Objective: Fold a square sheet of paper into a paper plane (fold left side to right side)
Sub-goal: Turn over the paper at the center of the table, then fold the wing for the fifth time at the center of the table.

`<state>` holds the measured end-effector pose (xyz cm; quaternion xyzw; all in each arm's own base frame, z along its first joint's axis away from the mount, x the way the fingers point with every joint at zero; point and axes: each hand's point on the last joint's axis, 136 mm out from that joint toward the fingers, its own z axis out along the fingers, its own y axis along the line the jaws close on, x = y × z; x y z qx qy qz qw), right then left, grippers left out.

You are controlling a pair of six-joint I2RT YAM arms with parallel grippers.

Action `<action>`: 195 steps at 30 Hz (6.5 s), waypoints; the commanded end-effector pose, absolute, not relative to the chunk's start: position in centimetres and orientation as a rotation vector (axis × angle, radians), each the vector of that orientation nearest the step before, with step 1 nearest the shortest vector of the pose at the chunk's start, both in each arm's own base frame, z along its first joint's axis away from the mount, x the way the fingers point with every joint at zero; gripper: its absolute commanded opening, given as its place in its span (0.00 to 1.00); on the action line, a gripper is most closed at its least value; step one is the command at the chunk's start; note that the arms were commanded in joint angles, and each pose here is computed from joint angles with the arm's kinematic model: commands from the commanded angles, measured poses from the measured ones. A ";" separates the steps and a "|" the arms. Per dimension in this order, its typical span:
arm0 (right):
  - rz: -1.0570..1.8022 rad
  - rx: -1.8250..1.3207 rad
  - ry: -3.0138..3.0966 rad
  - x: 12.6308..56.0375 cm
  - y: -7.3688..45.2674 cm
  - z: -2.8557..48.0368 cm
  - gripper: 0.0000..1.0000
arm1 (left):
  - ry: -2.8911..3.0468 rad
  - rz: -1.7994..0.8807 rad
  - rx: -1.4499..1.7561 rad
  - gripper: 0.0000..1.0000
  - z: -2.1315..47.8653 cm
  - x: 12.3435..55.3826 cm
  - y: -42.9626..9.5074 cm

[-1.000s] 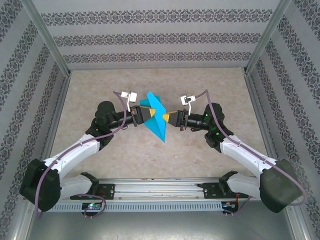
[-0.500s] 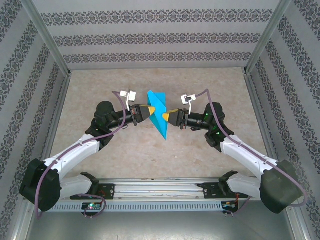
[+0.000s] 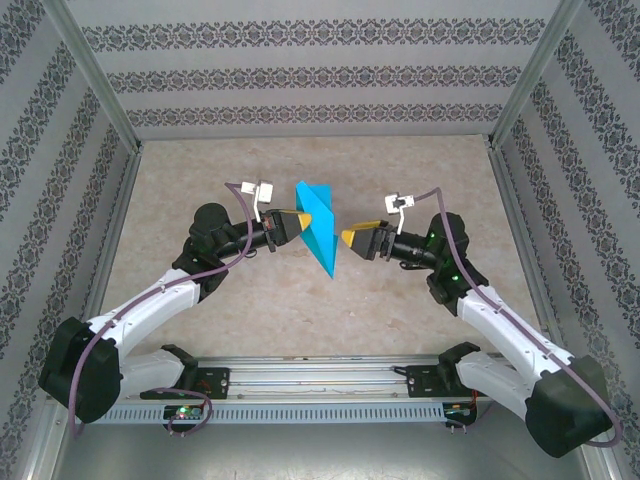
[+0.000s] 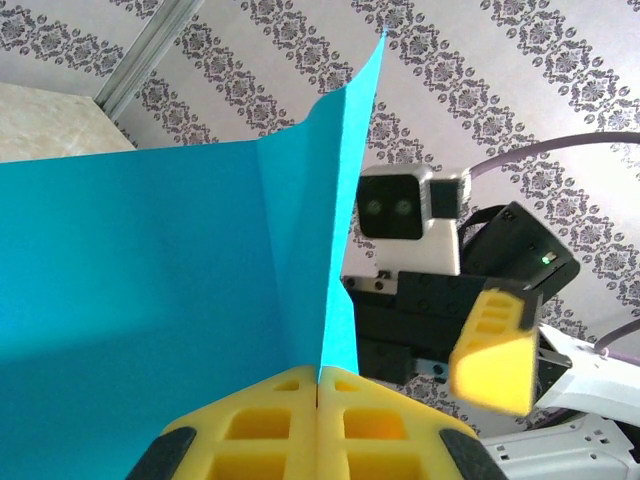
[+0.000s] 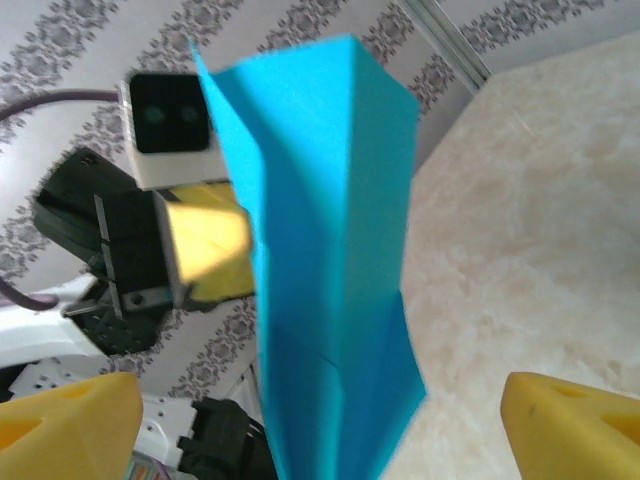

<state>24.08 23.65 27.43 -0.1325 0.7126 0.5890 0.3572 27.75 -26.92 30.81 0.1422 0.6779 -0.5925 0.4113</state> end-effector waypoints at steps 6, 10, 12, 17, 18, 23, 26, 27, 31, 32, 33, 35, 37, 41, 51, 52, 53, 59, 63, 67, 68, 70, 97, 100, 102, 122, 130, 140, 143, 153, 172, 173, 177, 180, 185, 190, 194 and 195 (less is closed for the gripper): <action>1.620 -0.479 1.833 22.1 26.6 27.9 0.95 | 1.617 -1.505 0.419 0.00 33.2 27.2 -27.6; 1.638 -0.503 1.827 22.3 27.4 28.6 0.90 | 1.617 -1.510 0.424 0.00 33.2 27.1 -27.8; 1.636 -0.508 1.815 22.5 27.5 29.1 0.86 | 1.620 -1.513 0.427 0.00 33.1 27.1 -27.9; 1.617 -0.514 1.795 23.1 27.6 30.0 0.72 | 1.625 -1.521 0.430 0.00 33.0 27.0 -28.0; 1.611 -0.510 1.793 23.3 27.6 30.1 0.69 | 1.626 -1.523 0.429 0.00 32.9 27.0 -28.0; 1.606 -0.505 1.791 23.6 27.7 30.3 0.57 | 1.627 -1.528 0.429 0.00 32.8 27.0 -28.1; 1.605 -0.504 1.791 23.7 27.7 30.4 0.48 | 1.630 -1.527 0.428 0.00 32.7 27.0 -28.1; 1.602 -0.501 1.792 23.8 27.7 30.4 0.45 | 1.629 -1.527 0.427 0.00 32.7 27.1 -28.1; 1.596 -0.500 1.793 23.8 27.6 30.4 0.34 | 1.638 -1.524 0.421 0.01 32.4 27.2 -28.1; 1.595 -0.500 1.795 23.8 27.6 30.4 0.32 | 1.641 -1.522 0.420 0.01 32.3 27.2 -28.1; 1.596 -0.500 1.795 23.8 27.7 30.4 0.28 | 1.642 -1.519 0.421 0.02 32.3 27.2 -28.1; 1.595 -0.498 1.797 23.8 27.7 30.4 0.22 | 1.649 -1.516 0.419 0.04 32.0 27.2 -28.1; 1.591 -0.498 1.801 23.8 27.6 30.3 0.16 | 1.654 -1.511 0.418 0.07 31.8 27.3 -28.1; 1.575 -0.494 1.810 23.8 27.5 30.2 0.08 | 1.671 -1.454 0.397 0.18 31.3 27.5 -27.5; 1.416 -0.480 1.904 23.9 26.7 28.8 0.00 | 1.723 -1.131 0.317 0.35 31.1 27.0 -23.1; 1.380 -0.480 1.922 23.9 26.6 28.6 0.00 | 1.724 -1.090 0.302 0.36 31.1 26.9 -22.4; 1.340 -0.479 1.939 24.0 26.5 28.4 0.00 | 1.721 -1.058 0.291 0.38 31.3 26.7 -21.8; 0.880 -0.473 2.106 24.9 24.7 26.3 0.00 | 1.726 -0.825 0.163 0.57 30.9 26.2 -17.3; 0.490 -0.431 2.216 26.0 22.5 25.0 0.00 | 1.715 -0.667 -0.003 0.72 30.3 25.9 -13.1; 0.140 -0.412 2.291 26.9 20.7 23.6 0.00 | 1.703 -0.515 -0.172 0.73 29.3 25.0 -8.8; 0.064 -0.418 2.305 27.0 20.4 23.1 0.00 | 1.702 -0.487 -0.205 0.73 29.2 24.7 -8.0; -0.099 -0.441 2.329 27.5 20.1 22.1 0.00 | 1.706 -0.418 -0.276 0.73 28.6 24.1 -6.1; -0.756 -0.719 2.581 29.1 27.1 3.9 0.13 | 1.736 -0.310 -0.362 0.73 27.7 23.0 -3.5; -0.677 -0.708 2.605 28.8 27.7 3.8 0.24 | 1.751 -0.317 -0.346 0.73 27.7 23.2 -4.0; -0.623 -0.708 2.617 28.6 28.2 4.1 0.32 | 1.753 -0.325 -0.342 0.73 27.8 23.4 -4.2; 0.006 -0.478 2.578 27.6 26.5 13.8 0.83 | 1.846 -0.444 -0.297 0.74 25.8 26.0 -8.0; 0.259 -0.267 2.440 28.0 22.8 16.4 0.96 | 1.961 -0.509 -0.284 0.73 22.9 27.6 -10.6; 0.543 0.120 2.390 27.8 16.0 14.0 0.98 | 2.161 -0.676 -0.215 0.71 18.4 30.0 -16.1; 0.561 0.206 2.390 27.6 14.1 12.8 0.98 | 2.209 -0.730 -0.207 0.70 17.1 30.5 -17.5; 0.719 0.500 2.375 26.6 10.9 8.3 0.98 | 2.321 -0.924 -0.185 0.66 13.3 31.9 -22.8; 0.755 0.515 2.359 26.0 10.3 7.9 0.98 | 2.434 -1.072 -0.154 0.53 7.3 35.1 -30.9; 0.758 0.513 2.354 26.0 10.3 8.0 0.98 | 2.440 -1.070 -0.156 0.50 7.0 35.3 -31.1; 0.758 0.509 2.353 25.3 9.9 7.6 0.98 | 2.432 -1.059 -0.164 0.32 6.5 35.8 -31.2; 0.770 0.487 2.338 25.2 9.9 7.9 0.98 | 2.412 -1.059 -0.141 0.17 7.0 35.8 -31.1; 0.837 0.387 2.305 25.3 10.8 9.2 0.98 | 2.345 -1.096 -0.034 0.01 9.2 34.9 -31.1; 1.025 0.227 2.185 25.7 13.1 12.1 0.98 | 2.226 -1.194 0.109 0.00 12.2 33.4 -30.8; 1.137 0.116 2.082 25.8 14.3 14.7 0.98 | 2.119 -1.256 0.226 0.00 14.9 32.0 -29.9; 1.156 0.082 2.068 25.7 14.6 15.2 0.98 | 2.093 -1.278 0.262 0.00 15.7 31.5 -29.7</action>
